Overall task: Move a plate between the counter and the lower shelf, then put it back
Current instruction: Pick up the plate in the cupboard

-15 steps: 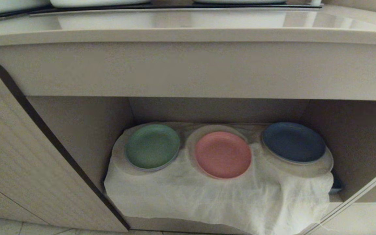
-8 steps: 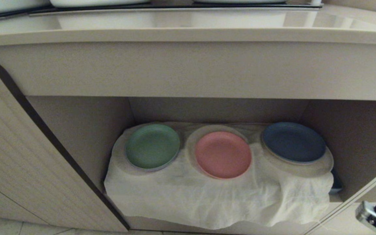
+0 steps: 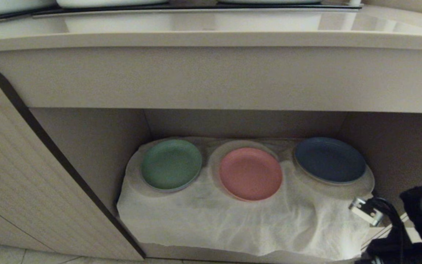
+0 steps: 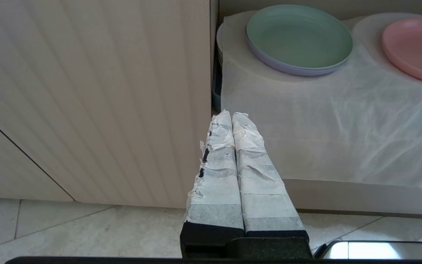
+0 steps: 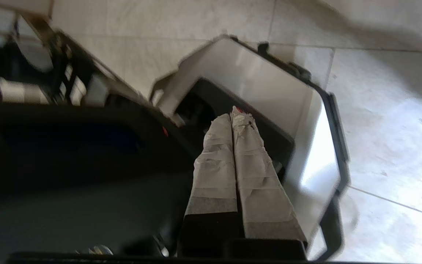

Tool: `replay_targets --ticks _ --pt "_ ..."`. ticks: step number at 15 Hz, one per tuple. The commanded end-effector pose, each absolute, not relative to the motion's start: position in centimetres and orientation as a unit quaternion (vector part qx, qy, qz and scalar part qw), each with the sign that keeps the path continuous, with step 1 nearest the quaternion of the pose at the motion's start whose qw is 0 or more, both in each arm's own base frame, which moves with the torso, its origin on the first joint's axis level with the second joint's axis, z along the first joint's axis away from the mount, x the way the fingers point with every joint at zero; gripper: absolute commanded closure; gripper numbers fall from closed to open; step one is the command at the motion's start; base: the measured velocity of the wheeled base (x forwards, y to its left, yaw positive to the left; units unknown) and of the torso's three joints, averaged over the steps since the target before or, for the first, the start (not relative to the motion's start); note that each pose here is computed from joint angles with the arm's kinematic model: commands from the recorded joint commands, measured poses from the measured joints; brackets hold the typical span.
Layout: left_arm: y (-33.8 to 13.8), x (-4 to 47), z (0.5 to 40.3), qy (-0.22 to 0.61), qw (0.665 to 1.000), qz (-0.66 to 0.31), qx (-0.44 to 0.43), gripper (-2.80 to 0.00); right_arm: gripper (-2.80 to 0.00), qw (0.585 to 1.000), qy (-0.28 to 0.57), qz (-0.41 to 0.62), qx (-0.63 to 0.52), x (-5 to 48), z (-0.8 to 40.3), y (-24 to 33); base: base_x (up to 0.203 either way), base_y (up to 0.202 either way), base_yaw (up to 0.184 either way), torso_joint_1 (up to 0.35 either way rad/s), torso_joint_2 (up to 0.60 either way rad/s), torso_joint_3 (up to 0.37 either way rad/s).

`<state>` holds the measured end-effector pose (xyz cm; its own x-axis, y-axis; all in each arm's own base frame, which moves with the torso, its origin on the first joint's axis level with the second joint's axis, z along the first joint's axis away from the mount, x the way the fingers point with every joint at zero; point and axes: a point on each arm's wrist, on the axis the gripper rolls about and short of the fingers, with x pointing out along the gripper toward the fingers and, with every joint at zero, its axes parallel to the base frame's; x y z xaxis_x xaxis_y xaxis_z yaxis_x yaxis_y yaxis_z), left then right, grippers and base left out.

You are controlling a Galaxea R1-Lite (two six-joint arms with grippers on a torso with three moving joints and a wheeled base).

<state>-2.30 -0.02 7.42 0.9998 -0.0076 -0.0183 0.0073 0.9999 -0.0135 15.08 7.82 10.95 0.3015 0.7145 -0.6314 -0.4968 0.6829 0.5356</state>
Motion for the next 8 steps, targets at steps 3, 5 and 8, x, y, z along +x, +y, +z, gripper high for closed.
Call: replay_targets --ticks 3,5,8 --pt "0.0 -2.3 7.4 0.009 1.000 -0.004 -0.007 0.00 0.00 0.784 0.491 0.352 0.143 18.3 10.4 11.1 0.000 0.000 0.000 0.000 0.00 0.000" --pt "0.0 -2.3 7.4 0.009 1.000 -0.004 -0.007 0.00 0.00 0.788 0.488 0.338 0.166 19.5 10.5 12.4 0.000 0.000 0.000 0.000 0.00 0.000" --pt "0.0 -2.3 7.4 0.009 1.000 -0.004 -0.007 0.00 0.00 0.804 0.489 0.292 0.172 20.8 10.0 13.0 0.000 0.000 0.000 0.000 0.00 0.000"
